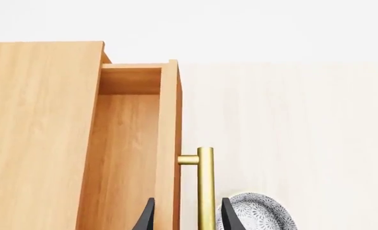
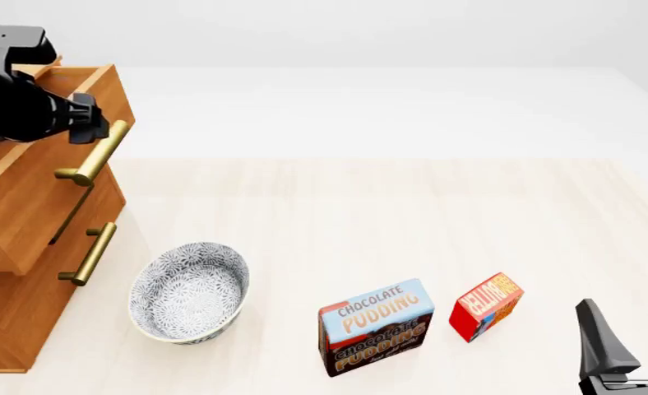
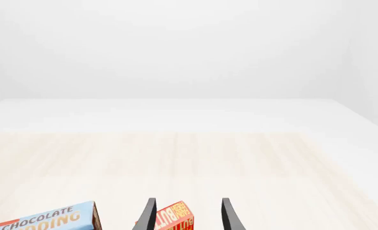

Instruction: Put the butter at the back in the top drawer of the cabinet and close it.

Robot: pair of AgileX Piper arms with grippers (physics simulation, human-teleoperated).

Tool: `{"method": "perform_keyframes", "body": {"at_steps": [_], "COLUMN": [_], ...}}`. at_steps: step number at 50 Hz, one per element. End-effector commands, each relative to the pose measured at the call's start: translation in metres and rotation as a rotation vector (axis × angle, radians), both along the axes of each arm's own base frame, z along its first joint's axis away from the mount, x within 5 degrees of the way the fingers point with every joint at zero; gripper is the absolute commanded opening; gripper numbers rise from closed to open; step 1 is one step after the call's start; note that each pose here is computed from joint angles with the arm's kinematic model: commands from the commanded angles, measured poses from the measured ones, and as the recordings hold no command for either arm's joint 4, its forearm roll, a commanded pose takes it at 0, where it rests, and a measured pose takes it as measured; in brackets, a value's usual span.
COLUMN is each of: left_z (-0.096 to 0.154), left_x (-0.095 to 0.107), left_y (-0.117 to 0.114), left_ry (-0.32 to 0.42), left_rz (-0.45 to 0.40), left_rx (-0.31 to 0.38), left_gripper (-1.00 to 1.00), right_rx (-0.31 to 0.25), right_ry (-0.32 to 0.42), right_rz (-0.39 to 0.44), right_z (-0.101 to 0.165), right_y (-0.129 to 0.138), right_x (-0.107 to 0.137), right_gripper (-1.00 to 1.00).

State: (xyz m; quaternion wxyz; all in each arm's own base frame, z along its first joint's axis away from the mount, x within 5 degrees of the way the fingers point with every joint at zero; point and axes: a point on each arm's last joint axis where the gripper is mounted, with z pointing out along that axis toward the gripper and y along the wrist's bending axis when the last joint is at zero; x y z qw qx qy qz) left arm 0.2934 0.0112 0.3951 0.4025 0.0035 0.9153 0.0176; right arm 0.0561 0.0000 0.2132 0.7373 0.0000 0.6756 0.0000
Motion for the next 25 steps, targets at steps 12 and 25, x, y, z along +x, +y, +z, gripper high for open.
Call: {"method": "perform_keyframes", "body": {"at_steps": [12, 25], "left_z": [-0.0095, -0.0057], "left_x": [0.0048, 0.0039], "left_y": [-0.004, -0.0082], "left_ry": [0.018, 0.013], "left_rz": [-0.007, -0.01], "left_rx": [-0.01, -0.022], "left_gripper": [1.0, 1.0], "right_rx": [0.0, 0.0], "right_ry": [0.0, 0.0], "right_rz": [0.0, 0.0], "right_z": [0.0, 0.0], "right_y": [0.0, 0.0], "right_x": [0.0, 0.0], "right_gripper": [1.0, 1.0]}}
